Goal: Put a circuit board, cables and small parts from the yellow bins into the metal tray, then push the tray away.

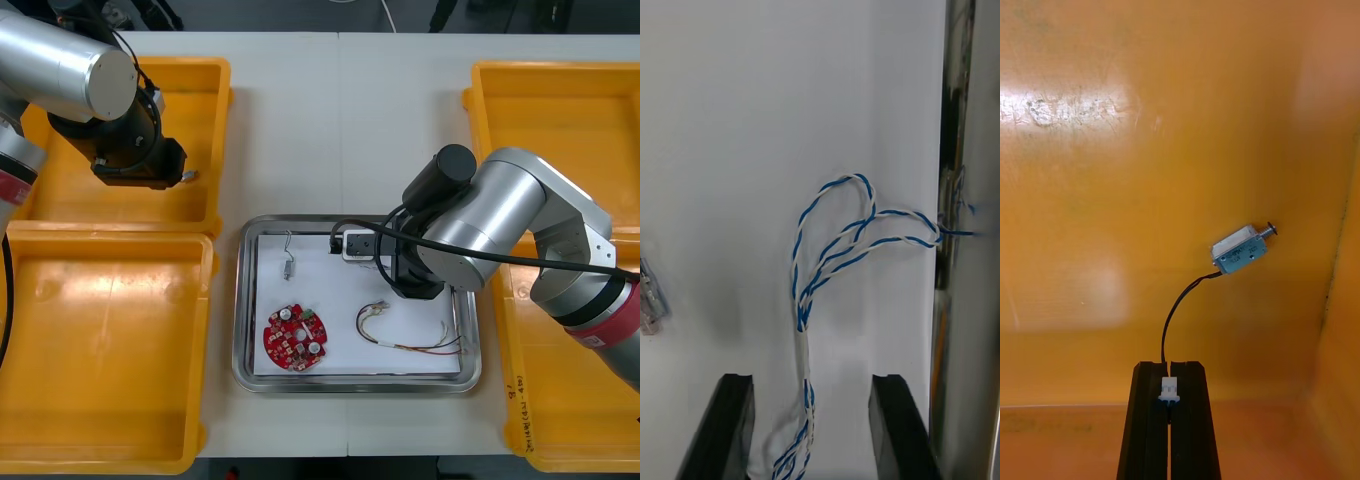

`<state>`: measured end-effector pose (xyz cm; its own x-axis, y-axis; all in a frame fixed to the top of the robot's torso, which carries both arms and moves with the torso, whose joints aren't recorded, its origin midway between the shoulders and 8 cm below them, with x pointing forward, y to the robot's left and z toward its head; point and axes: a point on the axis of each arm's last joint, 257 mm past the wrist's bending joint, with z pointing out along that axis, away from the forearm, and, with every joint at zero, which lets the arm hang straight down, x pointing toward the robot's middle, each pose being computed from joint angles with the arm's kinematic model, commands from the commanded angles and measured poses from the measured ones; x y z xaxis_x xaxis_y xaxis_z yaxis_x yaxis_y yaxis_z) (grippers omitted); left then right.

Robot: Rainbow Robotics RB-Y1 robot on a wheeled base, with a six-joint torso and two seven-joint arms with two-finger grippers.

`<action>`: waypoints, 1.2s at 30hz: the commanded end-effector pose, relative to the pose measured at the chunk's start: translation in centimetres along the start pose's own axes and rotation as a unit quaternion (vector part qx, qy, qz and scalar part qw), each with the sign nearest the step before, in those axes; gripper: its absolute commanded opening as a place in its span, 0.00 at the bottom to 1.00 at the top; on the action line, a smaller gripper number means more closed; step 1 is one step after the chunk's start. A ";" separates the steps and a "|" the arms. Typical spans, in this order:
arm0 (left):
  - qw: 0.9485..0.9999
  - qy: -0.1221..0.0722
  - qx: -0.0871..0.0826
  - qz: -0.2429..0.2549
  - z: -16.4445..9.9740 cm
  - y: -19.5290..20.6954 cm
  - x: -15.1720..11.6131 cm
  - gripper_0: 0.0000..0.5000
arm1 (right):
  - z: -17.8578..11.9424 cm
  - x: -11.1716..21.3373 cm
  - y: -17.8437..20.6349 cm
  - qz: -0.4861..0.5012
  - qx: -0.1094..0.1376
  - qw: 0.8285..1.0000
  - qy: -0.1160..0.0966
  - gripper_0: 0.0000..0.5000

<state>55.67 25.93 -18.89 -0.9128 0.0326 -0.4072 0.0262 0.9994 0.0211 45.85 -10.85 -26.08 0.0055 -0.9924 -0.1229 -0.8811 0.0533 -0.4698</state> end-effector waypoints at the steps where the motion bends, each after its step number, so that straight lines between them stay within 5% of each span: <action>1: 0.996 -0.026 -0.004 0.081 -1.4 -1.0 -2.0 0.00 | 0.1 0.6 0.0 -0.010 0.006 1.000 0.006 1.00; 15: 0.996 -0.038 -0.021 0.077 -2.5 1.9 -3.1 0.00 | -2.4 0.3 -0.8 0.009 0.004 1.000 0.011 1.00; 32: 0.994 -0.036 -0.037 0.096 -3.5 8.5 -3.8 0.00 | -9.2 -0.3 -3.2 0.186 -0.032 0.982 0.021 1.00; 36: 0.993 -0.030 -0.047 0.107 -3.6 10.8 -3.6 0.00 | -10.9 -0.7 -4.2 0.240 -0.038 0.970 -0.001 1.00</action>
<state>56.42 32.91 -17.94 -0.8986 0.2004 -0.3904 0.1626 0.9784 0.1280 43.15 -12.81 -19.00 -0.4069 -0.8894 -0.2082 -0.8488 0.4524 -0.2736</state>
